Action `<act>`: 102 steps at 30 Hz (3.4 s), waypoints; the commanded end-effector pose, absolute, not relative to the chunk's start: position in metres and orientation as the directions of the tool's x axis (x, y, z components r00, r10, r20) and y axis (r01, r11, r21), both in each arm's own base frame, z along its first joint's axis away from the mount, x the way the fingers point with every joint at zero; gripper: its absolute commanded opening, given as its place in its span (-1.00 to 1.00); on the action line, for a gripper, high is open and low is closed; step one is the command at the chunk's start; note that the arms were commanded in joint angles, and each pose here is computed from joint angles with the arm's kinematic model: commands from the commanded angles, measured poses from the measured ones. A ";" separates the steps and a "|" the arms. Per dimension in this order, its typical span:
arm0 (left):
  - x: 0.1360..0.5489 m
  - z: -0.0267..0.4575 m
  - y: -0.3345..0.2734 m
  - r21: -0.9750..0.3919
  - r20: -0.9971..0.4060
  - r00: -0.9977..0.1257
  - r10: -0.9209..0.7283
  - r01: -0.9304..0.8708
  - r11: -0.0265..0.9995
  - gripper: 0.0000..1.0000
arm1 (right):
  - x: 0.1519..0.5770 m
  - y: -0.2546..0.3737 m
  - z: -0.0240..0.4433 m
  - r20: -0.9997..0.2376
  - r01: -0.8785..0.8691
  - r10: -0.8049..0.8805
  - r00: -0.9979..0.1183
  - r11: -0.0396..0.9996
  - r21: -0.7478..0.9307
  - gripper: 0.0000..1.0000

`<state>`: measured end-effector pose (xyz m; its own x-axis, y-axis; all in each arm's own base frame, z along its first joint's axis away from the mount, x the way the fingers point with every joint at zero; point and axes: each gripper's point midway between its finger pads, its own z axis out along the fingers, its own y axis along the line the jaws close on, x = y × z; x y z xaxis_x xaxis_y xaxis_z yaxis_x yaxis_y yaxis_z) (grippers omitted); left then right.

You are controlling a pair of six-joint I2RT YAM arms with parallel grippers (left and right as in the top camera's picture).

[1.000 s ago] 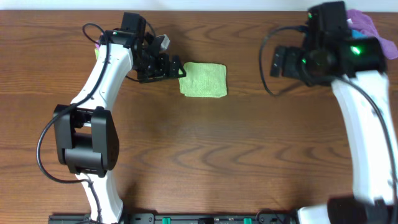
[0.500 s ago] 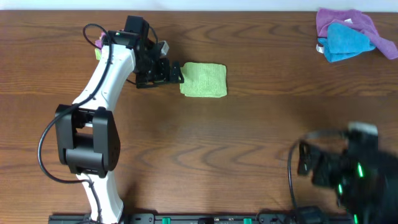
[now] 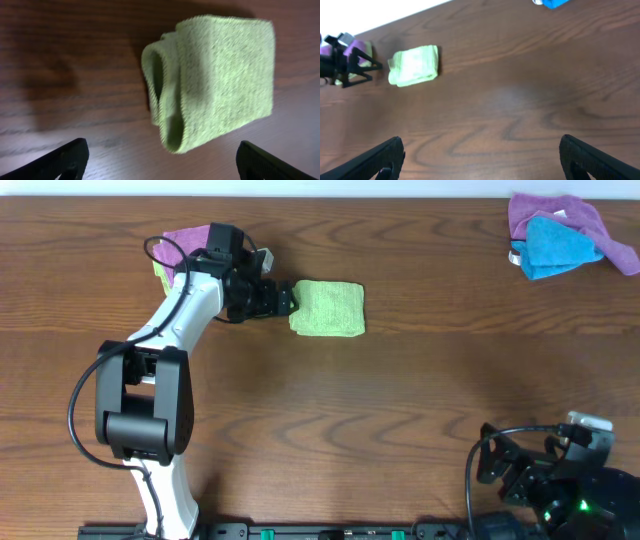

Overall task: Fold the cloth
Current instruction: 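Grasp the folded green square with the left gripper, then carry the green square left and place it on the pink-green stack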

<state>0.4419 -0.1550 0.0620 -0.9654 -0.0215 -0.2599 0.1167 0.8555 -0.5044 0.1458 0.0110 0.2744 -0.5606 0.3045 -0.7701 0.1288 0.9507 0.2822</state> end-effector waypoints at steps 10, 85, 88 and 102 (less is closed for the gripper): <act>0.434 0.025 -0.176 -0.634 -0.117 -0.991 -0.061 0.027 0.773 0.91 | 0.148 0.013 0.275 -0.765 0.131 0.318 -0.560 0.946 0.296 0.99; 0.557 0.147 -0.027 -0.041 -0.450 -0.880 0.153 0.191 0.981 -0.89 | 0.162 0.014 0.282 -0.780 0.124 0.310 -0.544 0.949 0.290 0.98; 0.553 0.145 -0.019 -0.045 -0.434 -0.889 0.145 0.182 0.982 -0.89 | 0.168 0.016 0.278 -0.766 0.128 0.306 -0.566 0.950 0.285 0.98; 0.533 0.119 0.006 0.038 -0.326 -0.928 0.181 0.178 0.983 -0.89 | 0.184 0.020 0.277 -0.755 0.128 0.303 -0.581 0.950 0.283 0.99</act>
<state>0.5401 -0.0088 0.1310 -0.9139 0.1632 -0.3717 0.1814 0.9833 -0.0143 0.1830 0.0180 0.2758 -0.5837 0.3039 -0.7529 0.1361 0.9508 0.2782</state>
